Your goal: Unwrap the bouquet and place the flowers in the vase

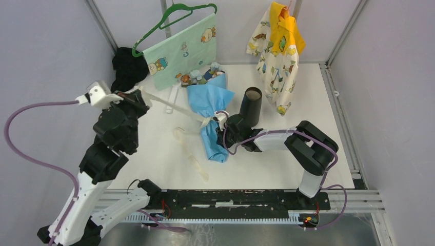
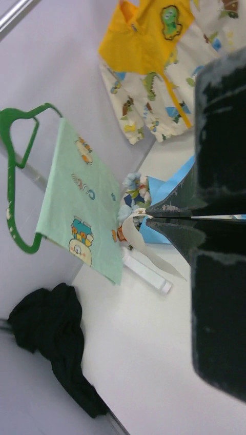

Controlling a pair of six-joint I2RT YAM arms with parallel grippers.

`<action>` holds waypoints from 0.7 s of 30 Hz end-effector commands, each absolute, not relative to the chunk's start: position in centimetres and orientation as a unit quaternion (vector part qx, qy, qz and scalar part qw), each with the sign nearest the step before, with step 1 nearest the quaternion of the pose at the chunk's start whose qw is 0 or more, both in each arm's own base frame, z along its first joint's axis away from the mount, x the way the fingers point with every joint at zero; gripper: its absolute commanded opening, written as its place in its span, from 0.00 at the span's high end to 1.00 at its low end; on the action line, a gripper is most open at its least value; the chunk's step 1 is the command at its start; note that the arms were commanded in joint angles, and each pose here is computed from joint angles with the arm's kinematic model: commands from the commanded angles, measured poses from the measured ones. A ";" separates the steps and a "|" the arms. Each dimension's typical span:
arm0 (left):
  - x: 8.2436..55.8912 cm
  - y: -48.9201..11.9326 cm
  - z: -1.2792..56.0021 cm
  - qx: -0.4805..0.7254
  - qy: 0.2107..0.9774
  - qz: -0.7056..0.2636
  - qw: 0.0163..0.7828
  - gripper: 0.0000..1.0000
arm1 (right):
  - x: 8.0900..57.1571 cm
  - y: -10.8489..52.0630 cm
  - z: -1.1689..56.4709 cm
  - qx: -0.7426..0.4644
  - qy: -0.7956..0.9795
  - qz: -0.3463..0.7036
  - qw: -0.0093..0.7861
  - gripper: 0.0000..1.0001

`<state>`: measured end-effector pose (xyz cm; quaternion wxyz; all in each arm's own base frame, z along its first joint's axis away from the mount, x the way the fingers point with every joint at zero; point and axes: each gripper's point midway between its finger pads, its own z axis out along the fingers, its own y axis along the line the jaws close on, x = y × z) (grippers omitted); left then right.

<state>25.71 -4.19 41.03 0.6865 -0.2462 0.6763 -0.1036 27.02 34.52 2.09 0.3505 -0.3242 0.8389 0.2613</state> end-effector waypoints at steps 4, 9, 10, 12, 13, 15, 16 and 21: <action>22.8 1.4 39.9 -0.365 0.630 -0.042 0.684 0.85 | 26.6 33.7 0.4 -0.324 0.856 0.245 0.320 0.78; 23.1 0.9 38.8 -0.356 0.642 -0.044 0.678 0.39 | 27.2 33.6 3.7 -0.327 0.841 0.244 0.355 0.73; 23.3 0.5 38.4 -0.351 0.647 -0.047 0.675 0.35 | 27.5 33.6 4.7 -0.328 0.837 0.241 0.367 0.70; 24.0 -0.4 37.8 -0.341 0.656 -0.055 0.671 0.32 | 28.1 33.2 6.8 -0.324 0.829 0.232 0.392 0.67; 24.4 -0.9 37.5 -0.336 0.660 -0.058 0.669 0.31 | 28.5 33.0 7.9 -0.321 0.826 0.226 0.405 0.66; 25.5 -2.3 36.6 -0.319 0.670 -0.071 0.666 0.31 | 29.2 32.9 9.8 -0.317 0.819 0.218 0.426 0.65; 26.1 -3.2 36.1 -0.304 0.677 -0.081 0.666 0.31 | 29.5 32.9 10.6 -0.317 0.816 0.214 0.435 0.65; 29.0 -7.8 32.4 -0.253 0.710 -0.130 0.645 0.31 | 31.9 33.2 11.8 -0.313 0.817 0.175 0.453 0.66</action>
